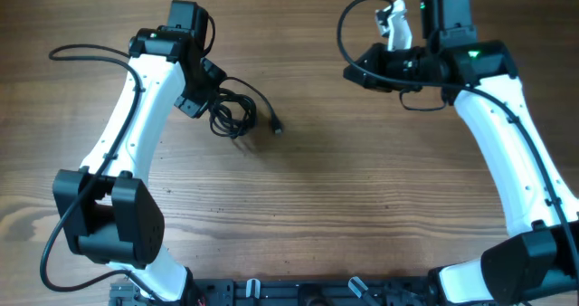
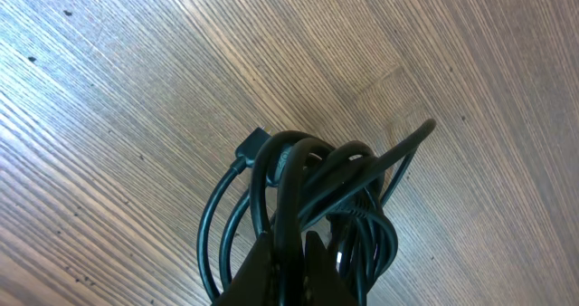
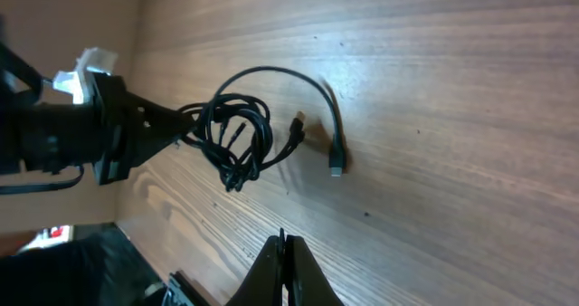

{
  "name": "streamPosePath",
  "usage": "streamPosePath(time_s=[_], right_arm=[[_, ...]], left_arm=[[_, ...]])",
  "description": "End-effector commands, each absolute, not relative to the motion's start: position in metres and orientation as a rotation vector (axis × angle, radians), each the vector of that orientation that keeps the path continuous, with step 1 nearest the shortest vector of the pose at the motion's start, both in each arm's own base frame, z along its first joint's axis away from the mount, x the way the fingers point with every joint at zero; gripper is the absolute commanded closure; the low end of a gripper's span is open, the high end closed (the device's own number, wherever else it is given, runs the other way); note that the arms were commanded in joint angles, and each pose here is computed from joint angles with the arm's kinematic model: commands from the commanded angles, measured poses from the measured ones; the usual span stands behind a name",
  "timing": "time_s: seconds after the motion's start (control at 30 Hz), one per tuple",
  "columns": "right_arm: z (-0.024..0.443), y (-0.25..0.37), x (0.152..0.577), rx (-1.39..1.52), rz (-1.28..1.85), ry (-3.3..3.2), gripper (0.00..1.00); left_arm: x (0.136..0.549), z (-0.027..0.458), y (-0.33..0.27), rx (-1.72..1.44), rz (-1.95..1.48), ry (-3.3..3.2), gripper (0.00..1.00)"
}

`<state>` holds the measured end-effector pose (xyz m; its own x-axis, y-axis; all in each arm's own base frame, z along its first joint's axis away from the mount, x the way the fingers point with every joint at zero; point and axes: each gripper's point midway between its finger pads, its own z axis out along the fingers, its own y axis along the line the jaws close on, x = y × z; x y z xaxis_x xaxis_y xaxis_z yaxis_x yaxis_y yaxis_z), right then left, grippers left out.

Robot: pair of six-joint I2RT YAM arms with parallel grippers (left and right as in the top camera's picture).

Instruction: Untangle cables

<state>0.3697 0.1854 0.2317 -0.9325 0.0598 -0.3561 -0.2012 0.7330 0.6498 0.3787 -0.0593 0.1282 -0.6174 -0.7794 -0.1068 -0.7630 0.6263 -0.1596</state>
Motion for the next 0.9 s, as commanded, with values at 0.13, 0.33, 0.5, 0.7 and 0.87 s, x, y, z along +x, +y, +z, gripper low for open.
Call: streamPosePath(time_s=[0.13,0.33,0.5,0.7,0.87], right_arm=[[0.238,0.202,0.367,-0.118,0.966,2.575,0.78],[0.245,0.229,0.358,-0.259,1.01,2.53,0.74],[0.239,0.248,0.363,-0.207,0.884,2.528,0.73],[0.21,0.25,0.372,-0.072,0.748,2.597,0.72],[0.198,0.258,0.38,-0.032,0.78,2.614,0.59]], left_arm=[[0.382,0.142,-0.118,-1.791,-0.698,2.583,0.96],[0.386,0.18,-0.164,-2.449,-1.198,2.318,0.96],[0.377,0.202,-0.183,-2.68,-1.372,2.279,0.96],[0.376,0.21,-0.189,-2.836,-1.407,2.204,0.96],[0.379,0.211,-0.189,-2.833,-1.422,2.19,0.96]])
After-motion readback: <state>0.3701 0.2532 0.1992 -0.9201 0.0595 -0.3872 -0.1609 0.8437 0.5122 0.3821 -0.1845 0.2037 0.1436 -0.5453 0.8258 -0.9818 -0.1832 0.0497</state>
